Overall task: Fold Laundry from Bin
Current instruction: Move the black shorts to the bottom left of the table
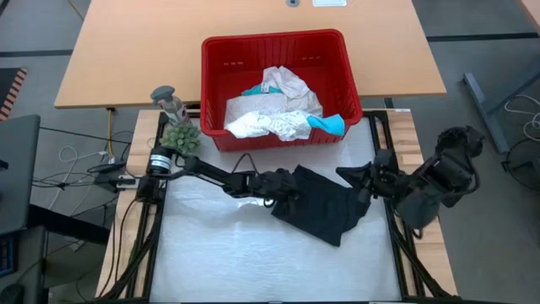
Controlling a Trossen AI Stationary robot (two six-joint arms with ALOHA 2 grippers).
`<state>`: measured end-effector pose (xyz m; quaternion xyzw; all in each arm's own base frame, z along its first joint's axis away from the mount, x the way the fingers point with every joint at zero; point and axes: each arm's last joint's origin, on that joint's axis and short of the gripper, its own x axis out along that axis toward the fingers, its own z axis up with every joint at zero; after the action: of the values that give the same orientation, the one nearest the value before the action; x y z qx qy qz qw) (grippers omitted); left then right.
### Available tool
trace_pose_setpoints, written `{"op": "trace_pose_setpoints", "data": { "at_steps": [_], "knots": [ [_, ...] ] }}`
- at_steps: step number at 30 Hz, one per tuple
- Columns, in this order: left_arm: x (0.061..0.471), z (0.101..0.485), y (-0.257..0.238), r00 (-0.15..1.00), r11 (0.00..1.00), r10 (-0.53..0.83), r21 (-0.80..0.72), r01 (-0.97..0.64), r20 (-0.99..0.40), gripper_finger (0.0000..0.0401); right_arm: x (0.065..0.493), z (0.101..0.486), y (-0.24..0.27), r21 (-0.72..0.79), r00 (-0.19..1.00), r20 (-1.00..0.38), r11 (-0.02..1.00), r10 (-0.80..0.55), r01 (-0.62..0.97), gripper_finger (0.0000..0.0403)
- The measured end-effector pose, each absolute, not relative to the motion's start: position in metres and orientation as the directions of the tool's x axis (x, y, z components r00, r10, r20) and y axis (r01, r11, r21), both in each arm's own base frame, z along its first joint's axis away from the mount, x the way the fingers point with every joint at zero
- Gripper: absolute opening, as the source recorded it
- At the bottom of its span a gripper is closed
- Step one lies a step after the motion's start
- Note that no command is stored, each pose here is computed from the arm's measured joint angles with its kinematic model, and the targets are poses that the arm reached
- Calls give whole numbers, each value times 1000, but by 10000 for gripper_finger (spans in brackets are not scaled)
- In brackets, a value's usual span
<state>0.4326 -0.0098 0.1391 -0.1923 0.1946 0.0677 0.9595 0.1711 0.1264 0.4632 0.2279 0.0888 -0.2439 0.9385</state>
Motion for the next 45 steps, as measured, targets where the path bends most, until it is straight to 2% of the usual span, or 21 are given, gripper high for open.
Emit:
{"op": "trace_pose_setpoints", "data": {
  "at_steps": [3, 7, 16, 25, 31, 34, 38, 43, 45],
  "knots": [
    [433, 128, -8, 892, 909, 100, -325, -262, -441, 0, 166, 463, 132, 385, 878, -271, 791, -395, 475, 16],
    [423, 112, -6, 785, 898, 147, -251, -361, -602, 0, 163, 463, 136, 366, 885, -271, 809, -379, 459, 16],
    [386, 109, -48, 547, 919, 30, -193, -345, -837, 0, 162, 461, 135, 316, 878, -280, 827, -388, 466, 16],
    [294, 145, -91, 182, 928, -51, -114, -355, -982, 0, 161, 461, 132, 303, 873, -287, 828, -394, 473, 16],
    [218, 169, -120, 49, 908, -187, -192, -372, -981, 0, 165, 461, 127, 306, 862, -288, 813, -417, 495, 16],
    [183, 180, -130, 54, 858, -189, -191, -477, -981, 0, 166, 461, 125, 306, 857, -288, 807, -427, 505, 16],
    [145, 207, -142, 127, 772, -286, -307, -556, -950, 0, 167, 461, 125, 312, 858, -286, 805, -426, 504, 16],
    [112, 235, -147, 242, 675, -388, -453, -582, -889, 0, 167, 462, 126, 296, 863, -280, 817, -421, 495, 16],
    [107, 244, -144, 344, 639, -383, -515, -571, -857, 0, 168, 464, 127, 292, 868, -273, 823, -416, 487, 16]
  ]
}}
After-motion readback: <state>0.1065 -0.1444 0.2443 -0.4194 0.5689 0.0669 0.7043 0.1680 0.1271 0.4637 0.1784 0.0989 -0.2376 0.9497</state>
